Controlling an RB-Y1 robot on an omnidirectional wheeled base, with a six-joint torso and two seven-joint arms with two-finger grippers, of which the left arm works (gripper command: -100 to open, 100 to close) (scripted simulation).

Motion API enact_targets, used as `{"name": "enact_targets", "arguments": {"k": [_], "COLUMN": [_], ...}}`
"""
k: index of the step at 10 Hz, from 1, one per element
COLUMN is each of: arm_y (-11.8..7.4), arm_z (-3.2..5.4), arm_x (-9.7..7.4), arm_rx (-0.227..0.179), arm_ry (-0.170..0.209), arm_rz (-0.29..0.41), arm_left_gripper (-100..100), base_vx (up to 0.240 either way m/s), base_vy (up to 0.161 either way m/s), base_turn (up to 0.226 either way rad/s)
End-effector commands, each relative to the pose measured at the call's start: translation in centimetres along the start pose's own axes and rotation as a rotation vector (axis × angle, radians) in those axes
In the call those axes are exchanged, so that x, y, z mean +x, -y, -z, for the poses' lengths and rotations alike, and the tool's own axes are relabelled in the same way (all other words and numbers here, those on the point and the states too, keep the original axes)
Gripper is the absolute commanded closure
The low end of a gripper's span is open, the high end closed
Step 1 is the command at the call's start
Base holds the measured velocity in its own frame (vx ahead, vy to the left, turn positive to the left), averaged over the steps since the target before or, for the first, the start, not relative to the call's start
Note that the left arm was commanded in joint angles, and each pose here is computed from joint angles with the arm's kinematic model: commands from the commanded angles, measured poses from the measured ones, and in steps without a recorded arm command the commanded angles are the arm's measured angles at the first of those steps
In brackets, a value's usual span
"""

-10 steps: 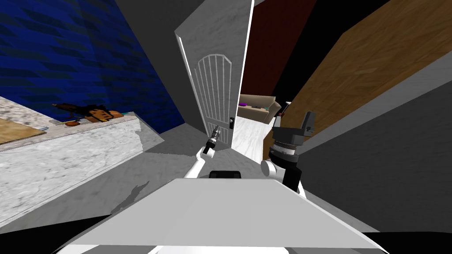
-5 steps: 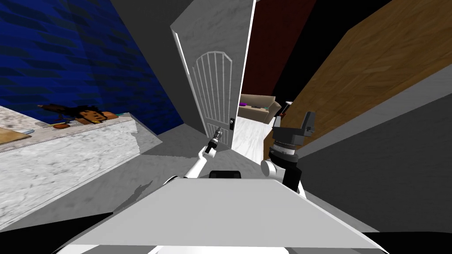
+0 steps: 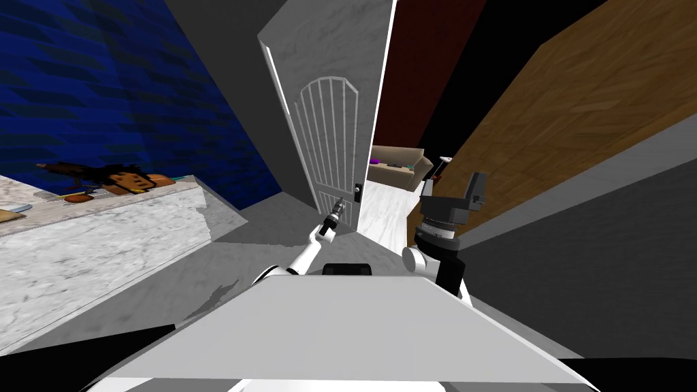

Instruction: Push the door open

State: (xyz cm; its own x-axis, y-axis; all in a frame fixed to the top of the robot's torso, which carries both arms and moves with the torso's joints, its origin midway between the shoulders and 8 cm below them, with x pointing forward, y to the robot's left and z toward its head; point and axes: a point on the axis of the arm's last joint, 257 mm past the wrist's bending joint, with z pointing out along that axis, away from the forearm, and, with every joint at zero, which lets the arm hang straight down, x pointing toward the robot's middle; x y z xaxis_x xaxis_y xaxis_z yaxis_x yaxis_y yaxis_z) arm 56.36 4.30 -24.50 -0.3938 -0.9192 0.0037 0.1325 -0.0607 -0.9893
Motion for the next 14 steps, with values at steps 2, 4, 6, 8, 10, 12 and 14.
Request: {"name": "enact_targets", "arguments": {"k": [2,4,6,8,10,12,14], "arm_y": [-1.3,-1.8,-2.7,-3.5,-4.4,-5.0,-5.1], "arm_z": [-0.43,-0.62,-0.92,-1.17,-1.44,-1.62,-1.63], "arm_x": [0.8,1.2,2.0,2.7,3.7,4.4,4.6], "arm_rx": [-0.03,-0.044,-0.068,-0.089,-0.115,-0.134,-0.136], "arm_ry": [-0.017,-0.025,-0.039,-0.053,-0.069,-0.082,-0.083], "arm_rz": [0.001,0.001,0.001,0.002,0.002,0.002,0.002], "arm_left_gripper": [-100,-100,-100,-100,-100,-100,-100], "base_vx": [0.061,0.054,0.075,0.077,0.081,0.091,0.052], "base_vy": [0.026,0.011,0.026,0.03,0.028,0.04,0.005], "base_turn": [-0.022,-0.01,-0.025,-0.022,-0.022,-0.023,-0.006]}}
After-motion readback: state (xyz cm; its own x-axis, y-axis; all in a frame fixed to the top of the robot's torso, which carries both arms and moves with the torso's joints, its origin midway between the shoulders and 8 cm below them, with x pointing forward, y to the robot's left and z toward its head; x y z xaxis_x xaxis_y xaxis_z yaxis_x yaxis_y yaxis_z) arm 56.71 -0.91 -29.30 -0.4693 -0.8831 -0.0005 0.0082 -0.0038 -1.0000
